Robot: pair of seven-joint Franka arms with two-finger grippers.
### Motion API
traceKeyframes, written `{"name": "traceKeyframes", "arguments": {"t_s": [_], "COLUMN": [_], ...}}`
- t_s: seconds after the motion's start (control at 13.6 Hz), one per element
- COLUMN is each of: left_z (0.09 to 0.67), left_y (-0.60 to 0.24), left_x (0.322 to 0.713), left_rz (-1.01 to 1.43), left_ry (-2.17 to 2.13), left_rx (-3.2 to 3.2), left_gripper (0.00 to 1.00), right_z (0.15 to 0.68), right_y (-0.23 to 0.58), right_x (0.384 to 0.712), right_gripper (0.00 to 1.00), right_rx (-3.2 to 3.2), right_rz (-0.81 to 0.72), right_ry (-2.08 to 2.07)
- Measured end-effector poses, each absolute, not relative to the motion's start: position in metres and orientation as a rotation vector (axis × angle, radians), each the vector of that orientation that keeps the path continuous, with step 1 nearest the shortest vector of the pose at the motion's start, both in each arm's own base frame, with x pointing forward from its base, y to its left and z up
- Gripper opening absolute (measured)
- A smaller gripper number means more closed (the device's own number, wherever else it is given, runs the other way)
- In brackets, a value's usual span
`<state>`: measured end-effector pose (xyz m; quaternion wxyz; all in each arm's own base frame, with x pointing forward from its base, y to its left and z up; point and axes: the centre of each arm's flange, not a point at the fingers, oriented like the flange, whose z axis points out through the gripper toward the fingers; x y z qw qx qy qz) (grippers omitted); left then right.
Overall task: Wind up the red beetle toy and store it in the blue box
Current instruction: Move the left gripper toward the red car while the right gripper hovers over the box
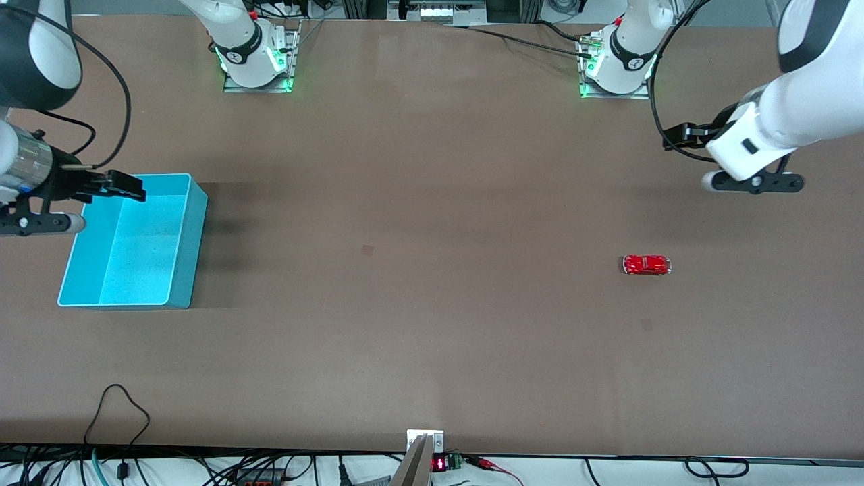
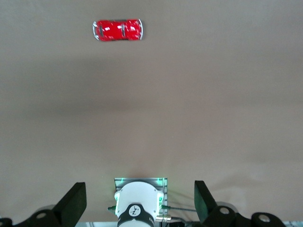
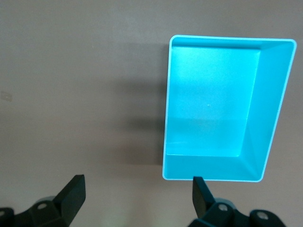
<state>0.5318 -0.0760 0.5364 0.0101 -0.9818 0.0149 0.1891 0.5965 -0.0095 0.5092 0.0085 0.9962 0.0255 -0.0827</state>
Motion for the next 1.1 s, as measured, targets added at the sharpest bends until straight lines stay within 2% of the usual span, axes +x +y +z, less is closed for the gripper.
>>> {"name": "traceKeyframes", "arguments": {"t_s": [0.22, 1.1], "left_z": [0.531, 0.507], "left_y": [-0.075, -0.049], "left_x": [0.533, 0.556], "left_rz": [0.618, 0.581], "left_ry": [0.17, 1.27], "left_rx": [-3.071, -2.874], "left_gripper": [1.0, 1.0], "right_z": [0.501, 0.491], "right_y": [-0.001, -0.006], "right_x": [0.599, 0.598], "right_gripper": [1.0, 1.0], "right_rx": [3.11, 3.106], "right_rz": [-0.282, -0.338], "right_ry": [0.103, 0.087]}}
